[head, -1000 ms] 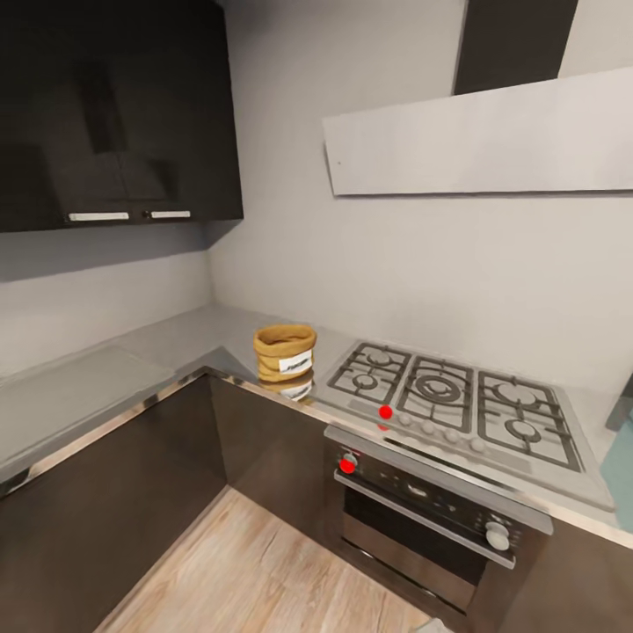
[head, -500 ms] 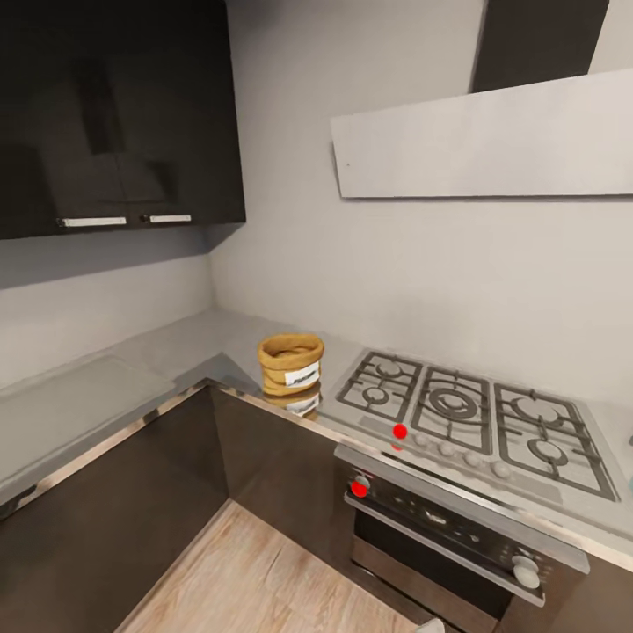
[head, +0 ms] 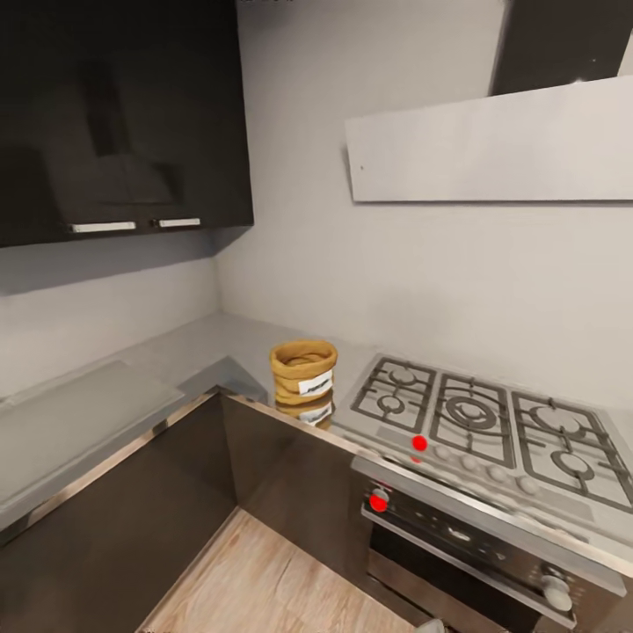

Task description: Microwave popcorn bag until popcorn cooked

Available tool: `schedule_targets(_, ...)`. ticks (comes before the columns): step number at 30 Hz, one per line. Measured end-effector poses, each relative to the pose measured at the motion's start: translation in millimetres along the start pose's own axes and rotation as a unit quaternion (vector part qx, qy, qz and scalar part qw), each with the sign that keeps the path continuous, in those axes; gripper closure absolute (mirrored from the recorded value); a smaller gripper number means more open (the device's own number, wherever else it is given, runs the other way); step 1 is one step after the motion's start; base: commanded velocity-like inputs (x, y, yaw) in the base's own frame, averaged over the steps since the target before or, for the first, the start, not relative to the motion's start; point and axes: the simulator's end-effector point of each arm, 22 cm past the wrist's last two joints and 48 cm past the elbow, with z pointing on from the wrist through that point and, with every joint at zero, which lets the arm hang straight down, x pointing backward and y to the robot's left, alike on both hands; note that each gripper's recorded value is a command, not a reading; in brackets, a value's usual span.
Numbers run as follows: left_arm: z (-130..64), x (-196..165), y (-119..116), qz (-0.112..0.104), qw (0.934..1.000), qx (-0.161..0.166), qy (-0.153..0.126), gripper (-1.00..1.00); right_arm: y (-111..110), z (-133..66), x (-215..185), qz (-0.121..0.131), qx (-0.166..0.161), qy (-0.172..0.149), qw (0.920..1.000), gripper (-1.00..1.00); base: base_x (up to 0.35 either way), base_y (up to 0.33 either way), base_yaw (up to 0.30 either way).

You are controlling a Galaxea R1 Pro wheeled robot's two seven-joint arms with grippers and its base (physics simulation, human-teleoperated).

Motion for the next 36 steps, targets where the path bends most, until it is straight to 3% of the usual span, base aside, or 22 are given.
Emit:
schedule_targets(15,-7.6,2.4,-0.3,0.0,1.0,0.0,0.001,-1.0,2.1,-6.6,-3.0,0.001,-0.001,0.0,1.0,-1.0,-0.041,0.334,0.0)
schedule_targets(20,-8.5,3.0,-0.4,0.0,1.0,0.0,0.002,-1.0,-8.4,-10.8,3.6,0.007,0.009,0.006,0.9999,-1.0,0.0,0.3,0.0)
schedule_targets(26,-13.6,3.6,-1.6,-0.001,1.0,0.001,0.003,-1.0,-50.3,-55.8,102.3,0.027,0.043,0.107,0.993,-1.0,0.0,0.035,0.0)
schedule_targets(30,-16.9,5.9,-1.5,-0.003,1.0,0.0,0.006,-1.0,-66.4,-75.6,132.2,0.029,0.076,0.141,0.9866,-1.0,0.0,0.001,0.0)
schedule_targets(36,-20.3,11.3,-0.7,-0.004,0.9999,0.0,0.015,-1.0,-62.8,-94.9,158.8,0.03,0.081,0.165,0.9824,-1.0,0.0,0.0,0.0)
